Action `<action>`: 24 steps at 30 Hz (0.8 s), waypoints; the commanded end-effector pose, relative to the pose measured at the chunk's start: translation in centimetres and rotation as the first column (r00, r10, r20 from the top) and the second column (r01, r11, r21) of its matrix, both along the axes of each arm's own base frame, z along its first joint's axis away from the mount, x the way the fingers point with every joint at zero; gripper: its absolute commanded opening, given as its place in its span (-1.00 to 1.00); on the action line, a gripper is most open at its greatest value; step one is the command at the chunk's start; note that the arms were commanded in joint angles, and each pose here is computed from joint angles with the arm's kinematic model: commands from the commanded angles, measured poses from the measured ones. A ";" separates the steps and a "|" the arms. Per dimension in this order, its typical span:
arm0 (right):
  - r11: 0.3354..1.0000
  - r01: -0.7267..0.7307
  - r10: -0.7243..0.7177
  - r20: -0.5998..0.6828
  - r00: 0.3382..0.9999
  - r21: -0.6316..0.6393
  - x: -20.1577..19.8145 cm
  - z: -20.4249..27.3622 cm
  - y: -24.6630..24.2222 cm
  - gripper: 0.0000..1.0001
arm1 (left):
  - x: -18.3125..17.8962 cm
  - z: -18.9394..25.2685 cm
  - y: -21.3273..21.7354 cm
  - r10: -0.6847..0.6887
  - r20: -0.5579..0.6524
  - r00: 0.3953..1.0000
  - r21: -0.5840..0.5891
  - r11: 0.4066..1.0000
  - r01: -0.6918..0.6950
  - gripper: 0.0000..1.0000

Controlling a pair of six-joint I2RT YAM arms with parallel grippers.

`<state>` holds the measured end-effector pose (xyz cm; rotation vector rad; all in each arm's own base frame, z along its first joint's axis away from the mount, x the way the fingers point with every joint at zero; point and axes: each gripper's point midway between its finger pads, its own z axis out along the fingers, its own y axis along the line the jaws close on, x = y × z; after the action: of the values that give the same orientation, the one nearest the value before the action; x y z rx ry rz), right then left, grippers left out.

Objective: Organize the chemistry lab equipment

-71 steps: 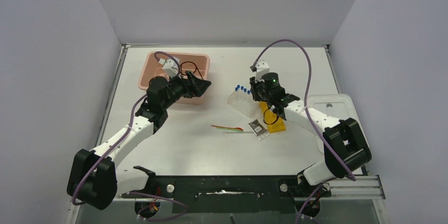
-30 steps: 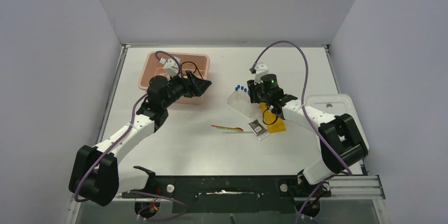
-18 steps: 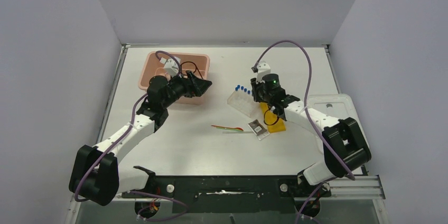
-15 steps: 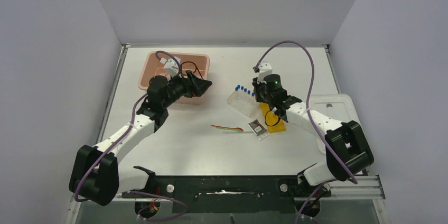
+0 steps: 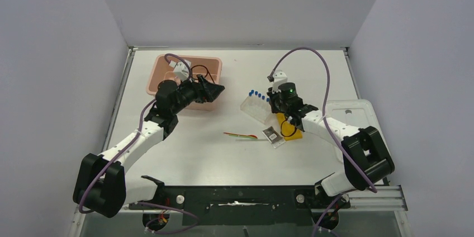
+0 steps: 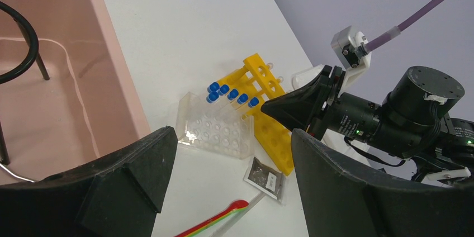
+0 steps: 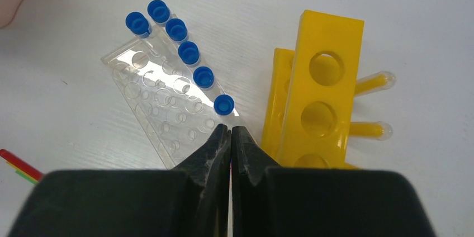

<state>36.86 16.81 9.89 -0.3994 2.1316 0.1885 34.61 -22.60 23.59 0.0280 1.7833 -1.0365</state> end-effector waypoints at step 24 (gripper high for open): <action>0.999 -0.003 0.000 0.068 0.998 0.033 2.8 1.8 0.8 -1.00 | 0.7 1.5 -0.1 -0.005 0.063 0.998 -0.021 1.000 0.007 0.49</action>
<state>37.30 16.83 8.38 -0.4099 2.1671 0.1822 34.87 -22.50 23.09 0.0214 1.7954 -1.0306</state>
